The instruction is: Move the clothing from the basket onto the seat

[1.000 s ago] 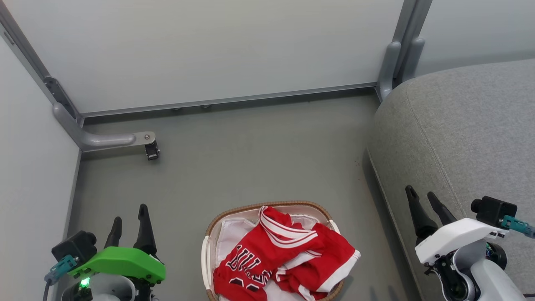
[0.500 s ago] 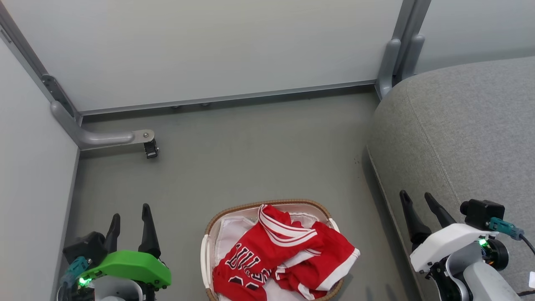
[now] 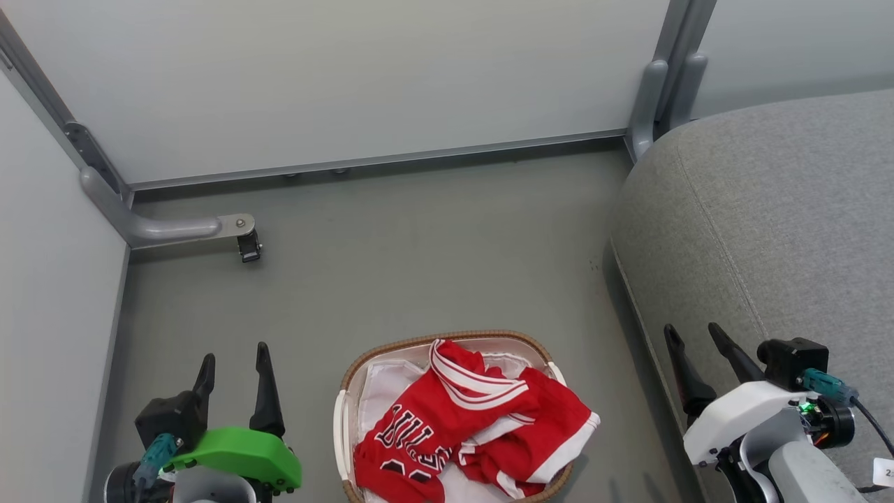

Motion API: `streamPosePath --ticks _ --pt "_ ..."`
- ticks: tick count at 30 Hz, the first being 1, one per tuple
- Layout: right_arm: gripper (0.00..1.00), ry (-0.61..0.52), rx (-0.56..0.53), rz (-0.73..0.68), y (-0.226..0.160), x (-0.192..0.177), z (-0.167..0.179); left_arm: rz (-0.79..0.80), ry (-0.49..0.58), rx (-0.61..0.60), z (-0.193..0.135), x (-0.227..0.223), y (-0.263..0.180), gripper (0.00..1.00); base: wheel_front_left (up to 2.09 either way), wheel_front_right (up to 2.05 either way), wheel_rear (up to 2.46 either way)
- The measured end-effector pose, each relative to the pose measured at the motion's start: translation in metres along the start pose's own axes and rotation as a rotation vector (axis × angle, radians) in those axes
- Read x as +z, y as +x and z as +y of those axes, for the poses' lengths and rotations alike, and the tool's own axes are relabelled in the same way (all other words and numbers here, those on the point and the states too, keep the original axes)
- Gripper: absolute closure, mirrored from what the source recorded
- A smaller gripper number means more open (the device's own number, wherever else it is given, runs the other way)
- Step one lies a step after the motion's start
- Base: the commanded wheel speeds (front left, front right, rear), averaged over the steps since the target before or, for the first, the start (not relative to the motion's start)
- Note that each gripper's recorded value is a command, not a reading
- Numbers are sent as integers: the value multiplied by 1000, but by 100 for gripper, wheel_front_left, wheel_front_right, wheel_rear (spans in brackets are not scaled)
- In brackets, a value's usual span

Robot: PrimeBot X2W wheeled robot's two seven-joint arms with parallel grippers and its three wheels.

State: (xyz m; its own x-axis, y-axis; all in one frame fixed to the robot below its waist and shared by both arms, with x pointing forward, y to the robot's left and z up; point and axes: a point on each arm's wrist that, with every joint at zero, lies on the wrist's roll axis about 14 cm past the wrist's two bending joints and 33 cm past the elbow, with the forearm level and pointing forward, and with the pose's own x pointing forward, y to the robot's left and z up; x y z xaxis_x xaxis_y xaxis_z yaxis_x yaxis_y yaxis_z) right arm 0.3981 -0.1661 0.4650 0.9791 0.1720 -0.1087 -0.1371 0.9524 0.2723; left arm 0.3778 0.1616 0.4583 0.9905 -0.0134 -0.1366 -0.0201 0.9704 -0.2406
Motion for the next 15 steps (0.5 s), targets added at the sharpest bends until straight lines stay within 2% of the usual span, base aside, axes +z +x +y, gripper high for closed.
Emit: streamPosePath --ticks 9,15 --pt "0 -62 2 15 -2 -7 -2 -6 55 -47 -9 -4 -2 0 0 0 0" --pt "0 -110 14 23 1 -11 -2 74 60 -121 -24 -33 -3 0 0 0 0"
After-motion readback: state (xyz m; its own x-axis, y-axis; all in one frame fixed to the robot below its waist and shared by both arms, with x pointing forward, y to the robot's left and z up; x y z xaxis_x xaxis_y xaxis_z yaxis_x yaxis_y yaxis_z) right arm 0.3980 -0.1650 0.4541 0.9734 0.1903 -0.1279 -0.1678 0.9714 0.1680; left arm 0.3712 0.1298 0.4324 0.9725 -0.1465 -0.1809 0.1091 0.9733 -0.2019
